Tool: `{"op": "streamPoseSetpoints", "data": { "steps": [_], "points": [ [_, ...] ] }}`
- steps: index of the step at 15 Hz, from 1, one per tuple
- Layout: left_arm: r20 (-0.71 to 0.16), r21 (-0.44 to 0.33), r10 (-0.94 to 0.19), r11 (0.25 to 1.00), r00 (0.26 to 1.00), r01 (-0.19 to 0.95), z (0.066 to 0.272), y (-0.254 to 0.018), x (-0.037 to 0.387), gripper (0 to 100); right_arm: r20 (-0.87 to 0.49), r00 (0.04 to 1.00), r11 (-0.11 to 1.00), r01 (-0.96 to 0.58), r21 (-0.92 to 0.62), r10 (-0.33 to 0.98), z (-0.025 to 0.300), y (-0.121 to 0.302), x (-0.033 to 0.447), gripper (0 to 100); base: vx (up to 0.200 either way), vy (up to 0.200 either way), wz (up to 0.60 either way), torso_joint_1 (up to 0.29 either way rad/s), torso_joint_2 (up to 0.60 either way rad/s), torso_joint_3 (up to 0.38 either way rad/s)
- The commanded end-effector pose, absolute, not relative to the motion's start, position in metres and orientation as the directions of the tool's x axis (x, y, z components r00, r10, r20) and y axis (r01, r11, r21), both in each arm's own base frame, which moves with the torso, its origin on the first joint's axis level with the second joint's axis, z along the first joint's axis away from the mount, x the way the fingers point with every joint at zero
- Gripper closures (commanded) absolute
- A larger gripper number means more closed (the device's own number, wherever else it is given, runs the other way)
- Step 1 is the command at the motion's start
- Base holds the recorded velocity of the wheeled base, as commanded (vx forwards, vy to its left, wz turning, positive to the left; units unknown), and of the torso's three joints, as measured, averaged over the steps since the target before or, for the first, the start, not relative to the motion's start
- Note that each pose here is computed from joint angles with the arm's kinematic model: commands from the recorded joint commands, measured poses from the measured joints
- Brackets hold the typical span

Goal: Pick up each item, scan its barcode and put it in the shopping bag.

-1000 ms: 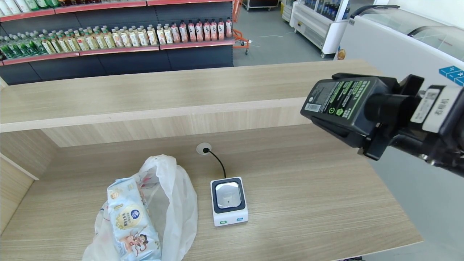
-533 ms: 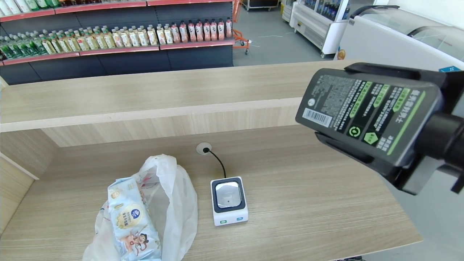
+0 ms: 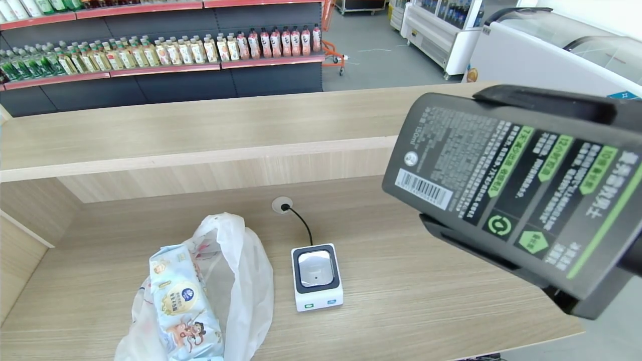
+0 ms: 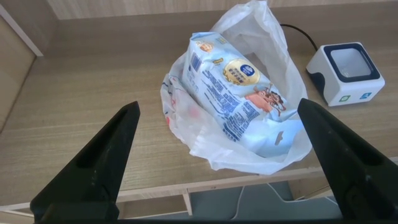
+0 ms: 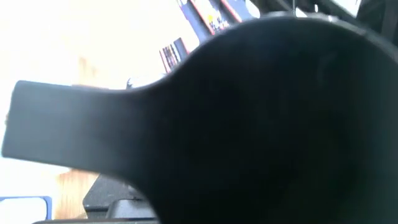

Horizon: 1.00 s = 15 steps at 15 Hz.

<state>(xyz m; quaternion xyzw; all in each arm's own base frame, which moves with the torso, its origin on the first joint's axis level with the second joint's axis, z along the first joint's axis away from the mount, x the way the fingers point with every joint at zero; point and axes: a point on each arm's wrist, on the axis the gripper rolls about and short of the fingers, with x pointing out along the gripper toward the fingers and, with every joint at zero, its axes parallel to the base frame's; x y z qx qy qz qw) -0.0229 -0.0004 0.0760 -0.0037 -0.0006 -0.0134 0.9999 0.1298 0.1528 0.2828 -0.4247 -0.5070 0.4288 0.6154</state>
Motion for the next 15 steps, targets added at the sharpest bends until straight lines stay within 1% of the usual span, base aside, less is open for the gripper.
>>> {"op": "streamPoseSetpoints", "data": {
  "steps": [1,4,5,8,9,15],
  "points": [
    [0.002,-0.008,-0.028,1.000,1.000,0.028,0.076,0.000,-0.023,0,0.251,0.066,0.257,-0.107,-0.961,0.966,0.283,0.170,0.129,100,0.000,0.000,0.00,0.000,0.00,0.000],
    [0.002,-0.008,-0.026,1.000,1.000,0.026,0.076,0.000,-0.023,0,0.259,0.035,0.261,-0.087,-0.961,0.965,0.287,0.176,0.124,100,0.000,0.000,0.00,0.000,0.00,0.000],
    [0.002,-0.008,-0.026,1.000,1.000,0.026,0.076,0.000,-0.023,0,0.259,0.048,0.262,-0.081,-0.962,0.965,0.285,0.174,0.119,100,0.000,0.000,0.00,0.000,0.00,0.000],
    [0.002,-0.008,-0.026,1.000,1.000,0.026,0.076,0.000,-0.023,0,0.252,0.049,0.255,-0.104,-0.961,0.967,0.277,0.171,0.106,100,0.000,0.000,0.00,0.000,0.00,0.000],
    [0.002,-0.008,-0.026,1.000,1.000,0.026,0.076,0.000,-0.023,0,0.257,0.066,0.263,-0.104,-0.959,0.964,0.276,0.168,0.101,100,0.000,0.000,0.00,0.000,0.00,0.000],
    [0.002,-0.008,-0.028,1.000,1.000,0.028,0.076,0.000,-0.023,0,0.279,0.085,0.286,-0.086,-0.954,0.956,0.280,0.161,0.097,100,0.000,0.000,0.00,0.000,0.00,0.000]
  ]
}}
